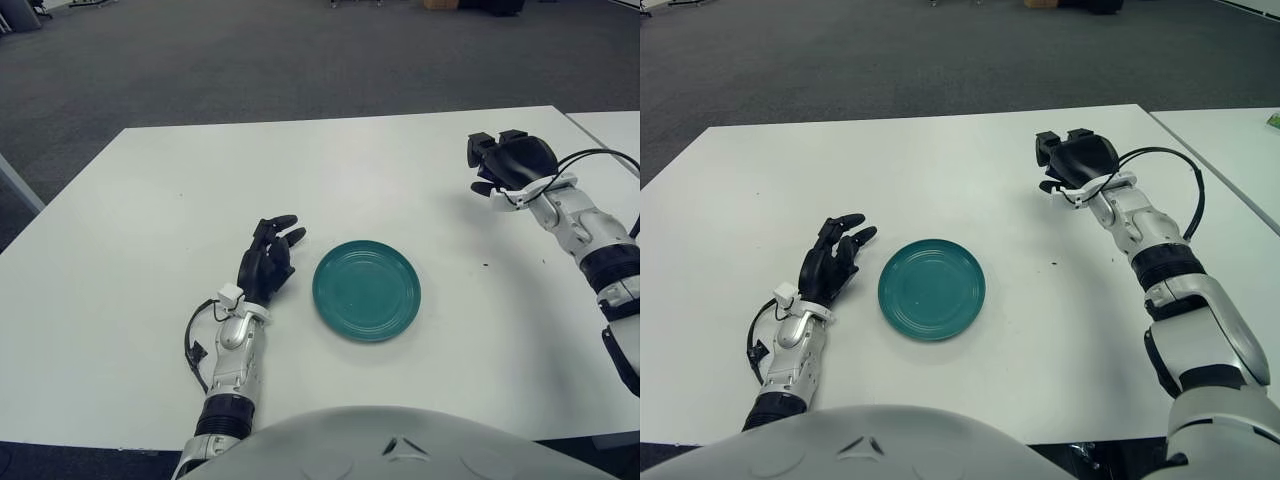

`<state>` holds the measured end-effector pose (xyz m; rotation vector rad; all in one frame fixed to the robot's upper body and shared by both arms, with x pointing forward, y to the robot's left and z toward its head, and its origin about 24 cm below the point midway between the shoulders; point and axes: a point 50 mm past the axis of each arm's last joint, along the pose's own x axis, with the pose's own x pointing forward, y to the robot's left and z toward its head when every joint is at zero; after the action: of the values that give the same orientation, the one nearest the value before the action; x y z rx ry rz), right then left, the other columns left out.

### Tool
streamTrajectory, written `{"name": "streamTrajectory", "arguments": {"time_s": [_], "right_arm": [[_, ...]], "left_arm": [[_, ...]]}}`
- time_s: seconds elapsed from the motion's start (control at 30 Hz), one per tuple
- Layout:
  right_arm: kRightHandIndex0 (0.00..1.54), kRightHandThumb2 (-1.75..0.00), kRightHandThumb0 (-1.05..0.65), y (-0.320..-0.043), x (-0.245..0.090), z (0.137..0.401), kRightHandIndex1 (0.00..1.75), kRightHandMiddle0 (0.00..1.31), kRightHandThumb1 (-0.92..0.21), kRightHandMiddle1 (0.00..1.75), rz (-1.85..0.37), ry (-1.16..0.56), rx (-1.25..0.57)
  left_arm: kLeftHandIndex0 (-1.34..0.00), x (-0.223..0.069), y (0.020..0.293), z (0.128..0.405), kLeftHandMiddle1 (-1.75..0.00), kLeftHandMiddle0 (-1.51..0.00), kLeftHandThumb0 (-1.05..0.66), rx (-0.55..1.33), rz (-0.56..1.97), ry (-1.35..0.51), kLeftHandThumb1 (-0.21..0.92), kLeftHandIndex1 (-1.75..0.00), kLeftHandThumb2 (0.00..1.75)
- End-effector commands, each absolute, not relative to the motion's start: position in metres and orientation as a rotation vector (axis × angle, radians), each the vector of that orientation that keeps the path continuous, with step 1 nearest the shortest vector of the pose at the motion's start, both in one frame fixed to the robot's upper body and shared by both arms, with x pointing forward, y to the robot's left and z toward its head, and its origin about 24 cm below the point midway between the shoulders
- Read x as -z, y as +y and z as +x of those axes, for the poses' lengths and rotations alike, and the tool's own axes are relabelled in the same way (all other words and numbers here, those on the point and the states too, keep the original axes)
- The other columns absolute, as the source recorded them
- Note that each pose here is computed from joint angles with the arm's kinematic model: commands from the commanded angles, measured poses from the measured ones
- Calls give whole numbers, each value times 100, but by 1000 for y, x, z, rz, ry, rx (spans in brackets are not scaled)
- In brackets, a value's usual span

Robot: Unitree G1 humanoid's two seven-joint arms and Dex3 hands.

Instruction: Put the gum into the plate.

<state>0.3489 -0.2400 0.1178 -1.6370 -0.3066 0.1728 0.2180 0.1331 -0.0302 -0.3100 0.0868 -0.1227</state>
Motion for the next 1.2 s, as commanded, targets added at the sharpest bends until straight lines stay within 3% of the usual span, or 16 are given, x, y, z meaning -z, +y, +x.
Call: {"name": "streamTrajectory", "arguments": {"time_s": [0.0,0.2,0.43,1.17], "right_arm": [[104,-119,-45,-250,-125,347,175,53,-42,175,-1635,-281,-149],[102,-117,-44,-249,-147,347,175,53,-43,175,-1599,-292,-136],[112,-120,-45,-234,-176,341,175,54,-40,175,-1579,-367,-129],[116,-124,-46,-215,-164,337,175,57,-37,175,-1506,-380,-168]], "left_arm": [[-20,51,136,206,-77,-31,-79,105,-323,196,92,-121,71],[-20,53,136,208,-76,-31,-79,104,-319,200,92,-120,72],[-21,55,135,210,-75,-32,-78,98,-328,200,92,-120,71],[-21,57,129,213,-74,-34,-79,101,-334,208,92,-119,73]]}}
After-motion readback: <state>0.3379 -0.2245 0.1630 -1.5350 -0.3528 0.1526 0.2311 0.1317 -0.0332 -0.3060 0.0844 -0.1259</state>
